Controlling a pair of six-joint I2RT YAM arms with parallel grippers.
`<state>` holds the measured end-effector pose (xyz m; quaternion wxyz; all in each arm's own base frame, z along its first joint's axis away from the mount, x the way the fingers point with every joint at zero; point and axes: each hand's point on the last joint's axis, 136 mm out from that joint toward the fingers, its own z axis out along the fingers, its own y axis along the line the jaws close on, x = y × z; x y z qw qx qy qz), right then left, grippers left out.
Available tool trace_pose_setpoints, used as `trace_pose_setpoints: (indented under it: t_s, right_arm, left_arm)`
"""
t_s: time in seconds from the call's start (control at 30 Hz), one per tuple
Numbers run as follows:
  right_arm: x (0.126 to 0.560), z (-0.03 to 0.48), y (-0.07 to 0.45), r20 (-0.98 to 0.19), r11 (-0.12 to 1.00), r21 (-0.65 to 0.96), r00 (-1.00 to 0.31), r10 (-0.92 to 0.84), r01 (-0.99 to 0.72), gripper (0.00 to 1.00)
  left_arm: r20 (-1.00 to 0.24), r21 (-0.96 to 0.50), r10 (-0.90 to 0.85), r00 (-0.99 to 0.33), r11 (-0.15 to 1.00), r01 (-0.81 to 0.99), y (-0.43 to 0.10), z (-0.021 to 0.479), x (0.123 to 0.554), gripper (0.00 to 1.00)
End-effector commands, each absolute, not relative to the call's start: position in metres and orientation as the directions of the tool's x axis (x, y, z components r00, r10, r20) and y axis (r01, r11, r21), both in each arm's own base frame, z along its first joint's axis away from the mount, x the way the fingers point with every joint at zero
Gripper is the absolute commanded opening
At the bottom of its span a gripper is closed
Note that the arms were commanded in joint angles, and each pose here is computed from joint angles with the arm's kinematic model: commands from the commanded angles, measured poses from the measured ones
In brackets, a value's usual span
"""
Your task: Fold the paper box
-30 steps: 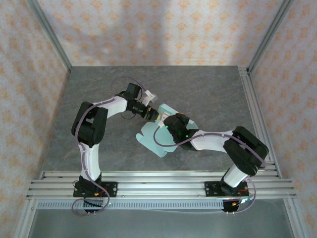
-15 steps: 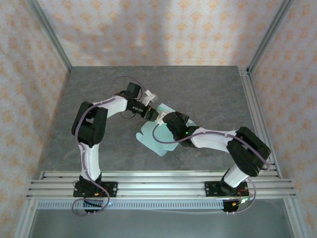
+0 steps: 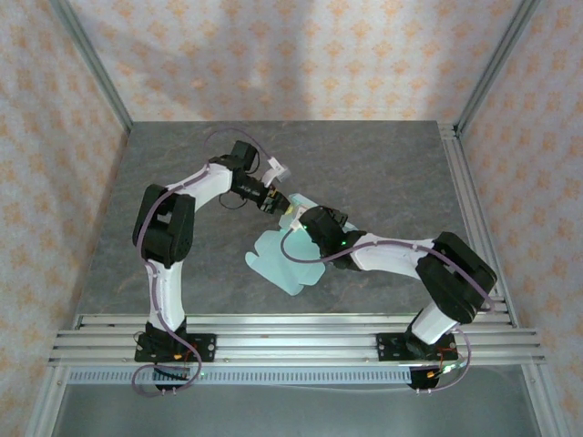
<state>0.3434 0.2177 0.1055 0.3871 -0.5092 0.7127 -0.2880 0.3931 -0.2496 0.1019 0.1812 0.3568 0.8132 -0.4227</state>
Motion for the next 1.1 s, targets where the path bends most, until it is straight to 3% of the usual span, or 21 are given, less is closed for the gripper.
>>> trace_pose_setpoints:
  t_s: [0.0,0.6,1.07]
  right_arm:
    - [0.348,0.108,0.220,-0.268,0.334,-0.794,-0.201,-0.942,-0.508,0.00]
    - [0.356,0.119,0.206,-0.227,0.314,-0.819,-0.230,-0.946,-0.481,0.00]
    - [0.351,0.120,0.207,-0.271,0.382,-0.736,-0.273,-0.923,-0.559,0.00]
  left_arm:
    - [-0.559,-0.605,0.448,-0.698,0.355,0.713,-0.244,0.096,0.385,0.54]
    - [-0.558,-0.643,0.443,-0.701,0.304,0.703,-0.248,0.100,0.381,0.59]
    - [-0.525,-0.651,0.488,-0.697,0.298,0.698,-0.253,0.089,0.376,0.58]
